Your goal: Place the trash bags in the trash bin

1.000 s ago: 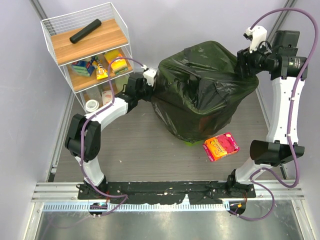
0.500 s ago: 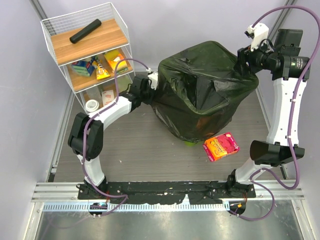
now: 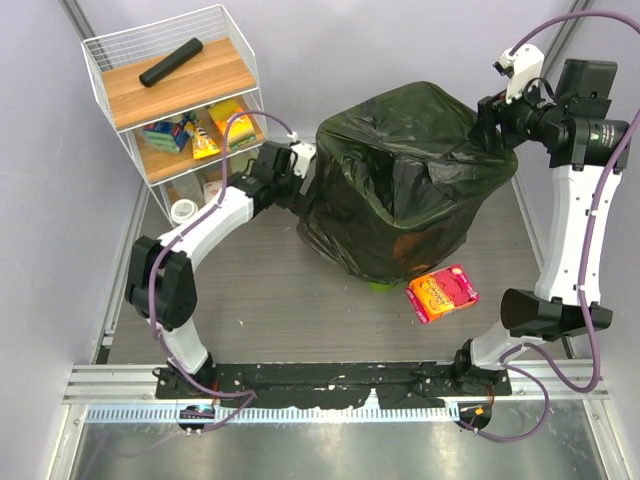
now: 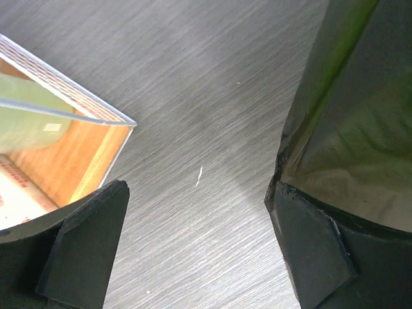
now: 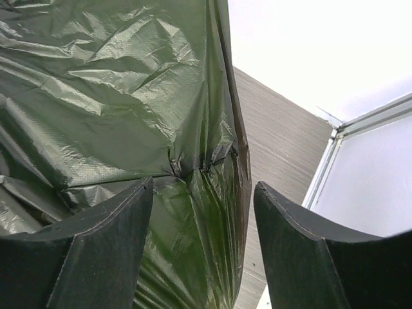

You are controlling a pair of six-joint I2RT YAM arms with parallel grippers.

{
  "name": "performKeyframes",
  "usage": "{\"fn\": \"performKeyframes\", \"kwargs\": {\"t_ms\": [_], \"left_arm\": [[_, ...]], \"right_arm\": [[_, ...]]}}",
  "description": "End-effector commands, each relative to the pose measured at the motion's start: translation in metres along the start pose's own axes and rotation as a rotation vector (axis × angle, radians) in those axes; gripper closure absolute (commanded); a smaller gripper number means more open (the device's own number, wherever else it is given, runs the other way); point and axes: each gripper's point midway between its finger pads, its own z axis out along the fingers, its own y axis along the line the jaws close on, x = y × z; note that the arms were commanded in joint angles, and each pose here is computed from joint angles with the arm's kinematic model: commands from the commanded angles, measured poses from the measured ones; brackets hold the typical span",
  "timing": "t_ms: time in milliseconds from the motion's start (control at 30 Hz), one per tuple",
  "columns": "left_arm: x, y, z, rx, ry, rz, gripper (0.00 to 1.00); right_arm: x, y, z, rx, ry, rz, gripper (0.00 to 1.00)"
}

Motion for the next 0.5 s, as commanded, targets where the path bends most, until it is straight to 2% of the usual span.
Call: {"fn": "performKeyframes", "kwargs": {"t_ms": [0,233,467], "left_arm": [[-0.051,0.016,-0.064,-0.053,-0.127,0.005,0.0],[-0.09,0.03,-0.142,-0.111,-0.21,0.01,0.0],[-0.097,0.047,-0.18,-0.198,-0.26,-0.005,0.0]], "right_arm": [[-0.027,0.009,-0.026,0.013,-0.094,-0.059,0.32],[-0.048,0.041,-0.026,-0.111,-0.161,-0.036,0.32],[-0.055,0.093,0.019,-0.194,-0.083,-0.103,0.33]]}}
